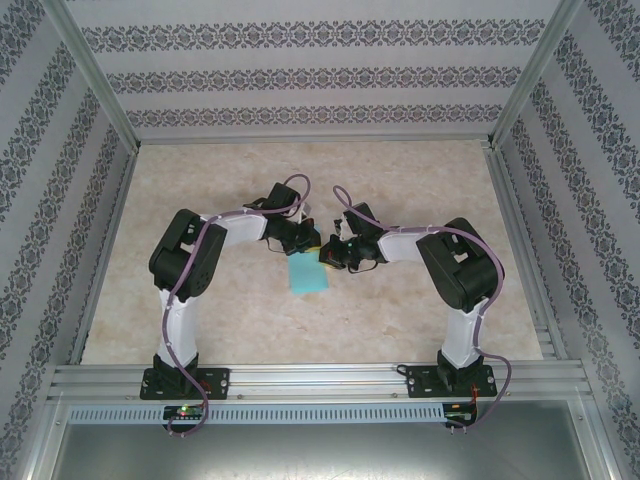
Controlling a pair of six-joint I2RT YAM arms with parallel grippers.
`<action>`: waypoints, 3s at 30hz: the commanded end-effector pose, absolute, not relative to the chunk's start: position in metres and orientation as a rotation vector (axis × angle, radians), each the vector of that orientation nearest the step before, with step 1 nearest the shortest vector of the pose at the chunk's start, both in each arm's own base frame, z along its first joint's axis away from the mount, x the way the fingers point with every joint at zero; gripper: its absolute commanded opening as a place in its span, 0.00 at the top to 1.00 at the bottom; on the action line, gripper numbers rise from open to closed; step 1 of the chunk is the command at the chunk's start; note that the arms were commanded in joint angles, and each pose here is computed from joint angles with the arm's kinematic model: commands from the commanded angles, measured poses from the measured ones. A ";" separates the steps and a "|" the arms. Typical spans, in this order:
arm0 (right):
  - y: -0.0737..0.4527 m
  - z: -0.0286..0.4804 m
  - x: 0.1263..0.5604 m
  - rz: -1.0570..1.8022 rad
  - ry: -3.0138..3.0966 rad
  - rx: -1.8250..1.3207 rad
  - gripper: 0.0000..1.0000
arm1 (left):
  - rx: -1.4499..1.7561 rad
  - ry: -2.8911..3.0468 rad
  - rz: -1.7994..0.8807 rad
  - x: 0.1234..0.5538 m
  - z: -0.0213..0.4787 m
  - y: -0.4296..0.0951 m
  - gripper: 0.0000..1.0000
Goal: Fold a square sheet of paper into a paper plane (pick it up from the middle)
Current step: Fold the square sheet of paper in half at the center of the table.
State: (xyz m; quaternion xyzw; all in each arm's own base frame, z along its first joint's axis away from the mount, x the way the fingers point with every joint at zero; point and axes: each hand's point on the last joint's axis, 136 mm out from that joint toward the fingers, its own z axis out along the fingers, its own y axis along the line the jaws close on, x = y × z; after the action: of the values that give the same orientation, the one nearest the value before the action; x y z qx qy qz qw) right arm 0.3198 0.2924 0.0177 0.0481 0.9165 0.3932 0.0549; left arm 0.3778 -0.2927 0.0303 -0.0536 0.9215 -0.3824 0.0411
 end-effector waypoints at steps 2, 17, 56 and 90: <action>0.293 0.010 0.319 1.169 2.811 0.137 1.00 | -0.111 2.874 -1.161 0.367 0.020 -0.299 0.96; 0.287 0.016 0.287 1.178 2.885 0.021 1.00 | -0.183 3.003 -0.910 0.344 -0.025 -0.266 1.00; 0.288 0.027 0.293 1.155 2.816 0.038 1.00 | -0.061 2.920 -1.012 0.356 0.000 -0.281 1.00; 0.257 -0.014 0.250 1.039 3.030 0.116 1.00 | 0.235 2.844 -0.877 0.406 0.000 -0.261 0.90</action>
State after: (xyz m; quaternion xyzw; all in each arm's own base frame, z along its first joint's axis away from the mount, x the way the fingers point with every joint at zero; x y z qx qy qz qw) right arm 0.2834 0.2846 0.0144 0.0109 0.9263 0.3753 0.0300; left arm 0.3891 -0.2933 0.0217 0.0890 0.9314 -0.3465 0.0678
